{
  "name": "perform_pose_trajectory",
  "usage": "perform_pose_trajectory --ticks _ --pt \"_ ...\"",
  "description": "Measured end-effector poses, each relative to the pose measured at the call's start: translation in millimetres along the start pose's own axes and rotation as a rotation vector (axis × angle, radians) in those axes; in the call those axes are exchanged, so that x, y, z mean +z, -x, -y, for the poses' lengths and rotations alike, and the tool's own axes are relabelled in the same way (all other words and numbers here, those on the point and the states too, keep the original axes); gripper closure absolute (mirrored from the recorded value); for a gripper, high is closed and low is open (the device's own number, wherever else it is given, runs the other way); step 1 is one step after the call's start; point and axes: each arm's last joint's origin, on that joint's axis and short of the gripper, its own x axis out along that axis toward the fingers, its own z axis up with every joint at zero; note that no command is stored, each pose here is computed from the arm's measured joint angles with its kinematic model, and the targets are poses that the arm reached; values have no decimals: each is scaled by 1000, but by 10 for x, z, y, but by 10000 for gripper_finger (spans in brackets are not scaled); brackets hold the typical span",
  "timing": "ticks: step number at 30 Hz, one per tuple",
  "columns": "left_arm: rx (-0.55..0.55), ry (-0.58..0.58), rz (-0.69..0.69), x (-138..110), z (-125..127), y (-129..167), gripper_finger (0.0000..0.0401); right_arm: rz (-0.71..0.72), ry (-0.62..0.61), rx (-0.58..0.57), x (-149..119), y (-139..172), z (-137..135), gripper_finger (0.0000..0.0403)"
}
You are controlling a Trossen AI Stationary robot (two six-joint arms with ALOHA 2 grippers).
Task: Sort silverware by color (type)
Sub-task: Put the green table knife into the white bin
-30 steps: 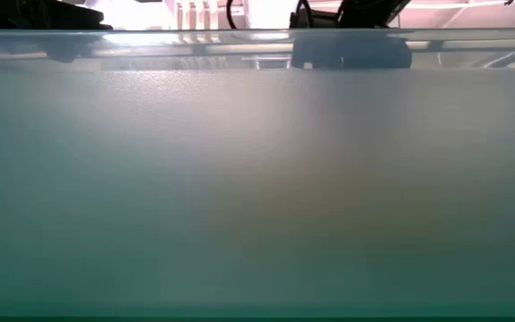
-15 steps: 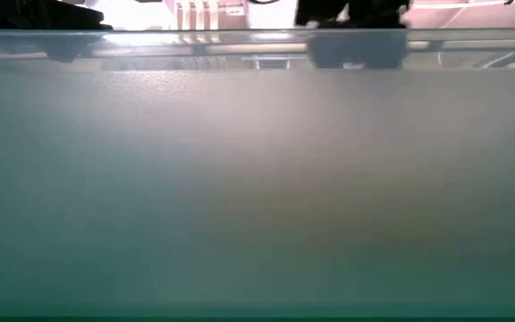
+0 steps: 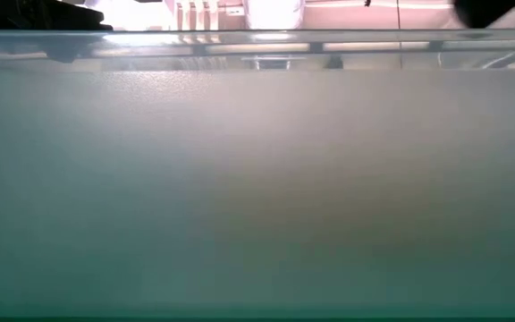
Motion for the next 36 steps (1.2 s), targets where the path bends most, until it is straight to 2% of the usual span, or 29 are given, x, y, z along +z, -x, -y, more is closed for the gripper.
perform_pose_trajectory --ticks 7,14,17,22,26,30,36 --pt "0 0 0 0 0 0 209 -61 -97 29 -606 -420 -93 237" --pt "0 0 0 0 0 0 209 -110 -125 39 -811 -721 -194 241" --pt "0 0 0 0 0 0 209 -106 -87 51 -793 -823 -265 241" --pt "0 0 0 0 0 0 209 -22 32 25 -682 -973 -376 243" --pt "0 0 0 -1 0 0 209 69 127 -17 -495 -1085 -429 243" --pt "0 0 0 -1 0 0 209 91 196 -25 -284 -1188 -495 248" --pt "0 0 -1 -1 0 0 209 92 229 1 -92 -1313 -558 257"
